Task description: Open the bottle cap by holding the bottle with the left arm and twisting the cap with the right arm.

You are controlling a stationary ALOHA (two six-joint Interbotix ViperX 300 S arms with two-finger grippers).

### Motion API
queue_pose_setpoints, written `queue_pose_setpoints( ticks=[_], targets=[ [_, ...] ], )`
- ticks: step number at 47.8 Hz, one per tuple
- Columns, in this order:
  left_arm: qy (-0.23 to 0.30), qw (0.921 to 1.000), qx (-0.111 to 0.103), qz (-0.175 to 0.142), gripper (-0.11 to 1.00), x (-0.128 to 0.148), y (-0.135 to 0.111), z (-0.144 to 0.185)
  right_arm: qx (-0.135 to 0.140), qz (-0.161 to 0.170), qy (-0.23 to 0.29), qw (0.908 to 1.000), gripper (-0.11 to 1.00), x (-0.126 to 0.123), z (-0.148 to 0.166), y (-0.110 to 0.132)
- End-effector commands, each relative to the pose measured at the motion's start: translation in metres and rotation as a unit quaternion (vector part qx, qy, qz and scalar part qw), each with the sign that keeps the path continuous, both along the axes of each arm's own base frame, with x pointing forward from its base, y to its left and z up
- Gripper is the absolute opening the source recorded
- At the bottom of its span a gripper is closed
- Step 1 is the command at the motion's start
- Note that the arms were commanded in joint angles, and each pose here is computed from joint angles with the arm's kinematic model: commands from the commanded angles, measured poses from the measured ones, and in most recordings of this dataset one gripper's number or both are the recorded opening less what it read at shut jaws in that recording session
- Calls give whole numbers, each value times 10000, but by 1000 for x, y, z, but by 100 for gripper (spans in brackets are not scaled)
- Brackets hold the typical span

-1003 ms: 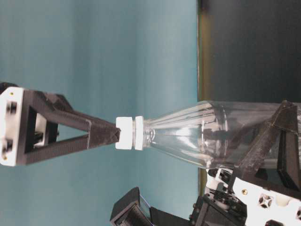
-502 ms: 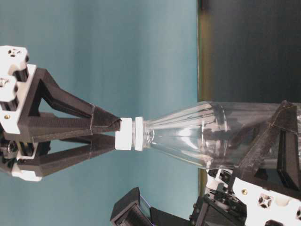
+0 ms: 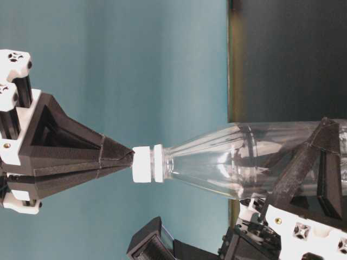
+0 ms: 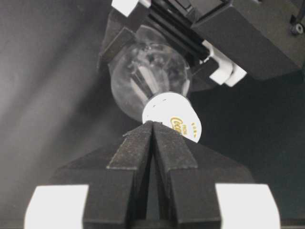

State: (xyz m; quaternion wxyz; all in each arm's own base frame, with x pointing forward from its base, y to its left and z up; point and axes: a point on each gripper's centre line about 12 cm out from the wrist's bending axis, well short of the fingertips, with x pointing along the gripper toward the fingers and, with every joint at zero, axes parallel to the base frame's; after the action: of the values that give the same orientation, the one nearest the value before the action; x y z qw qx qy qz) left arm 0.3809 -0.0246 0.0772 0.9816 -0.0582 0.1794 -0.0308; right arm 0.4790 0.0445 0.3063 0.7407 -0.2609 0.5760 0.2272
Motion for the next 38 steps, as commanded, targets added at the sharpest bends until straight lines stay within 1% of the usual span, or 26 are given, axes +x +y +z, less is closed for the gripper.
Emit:
queue_pose_setpoints(
  ticks=[1,7,9,13,16,20,22,26,28,31,32,34,35,38],
  targets=[
    [50,9999,43,-115,80,1,-7,-2,17,-206,-96,9997,-2,0,5,-2],
    [65,9999,51,-118,80,0,-7,-3,117,-424,-167,9989,1,-4,15,9],
    [72,9999,52,-118,80,-1,-7,-3,153,-519,-177,9984,4,-6,18,12],
    [94,9999,62,-120,80,-1,-7,-3,235,-738,-201,9968,13,-9,23,17],
    [133,9998,66,-120,80,-1,-7,-4,297,-929,-237,9950,24,-11,28,20],
    [178,9998,70,-112,80,-2,-6,-5,398,-1220,-258,9914,43,-13,31,21],
    [171,9998,69,-119,80,-2,-7,-5,466,-1446,-269,9880,55,-14,33,21],
    [179,9998,67,-112,80,-2,-6,-6,602,-1902,-299,9794,76,-14,37,21],
    [179,9998,63,-117,80,-2,-7,-5,695,-2166,-319,9733,82,-14,40,20],
    [179,9998,60,-110,80,-2,-6,-5,859,-2660,-356,9595,82,-12,45,19],
    [179,9998,63,-117,80,-2,-7,-5,944,-2925,-361,9509,81,-12,48,18],
    [179,9998,63,-117,80,-2,-7,-5,1053,-3321,-339,9367,80,-12,51,16],
    [179,9998,60,-110,80,-2,-6,-5,1103,-3543,-324,9280,80,-12,53,15],
    [179,9998,63,-117,80,-2,-7,-5,1238,-4219,-209,8979,80,-12,55,9]
  ],
)
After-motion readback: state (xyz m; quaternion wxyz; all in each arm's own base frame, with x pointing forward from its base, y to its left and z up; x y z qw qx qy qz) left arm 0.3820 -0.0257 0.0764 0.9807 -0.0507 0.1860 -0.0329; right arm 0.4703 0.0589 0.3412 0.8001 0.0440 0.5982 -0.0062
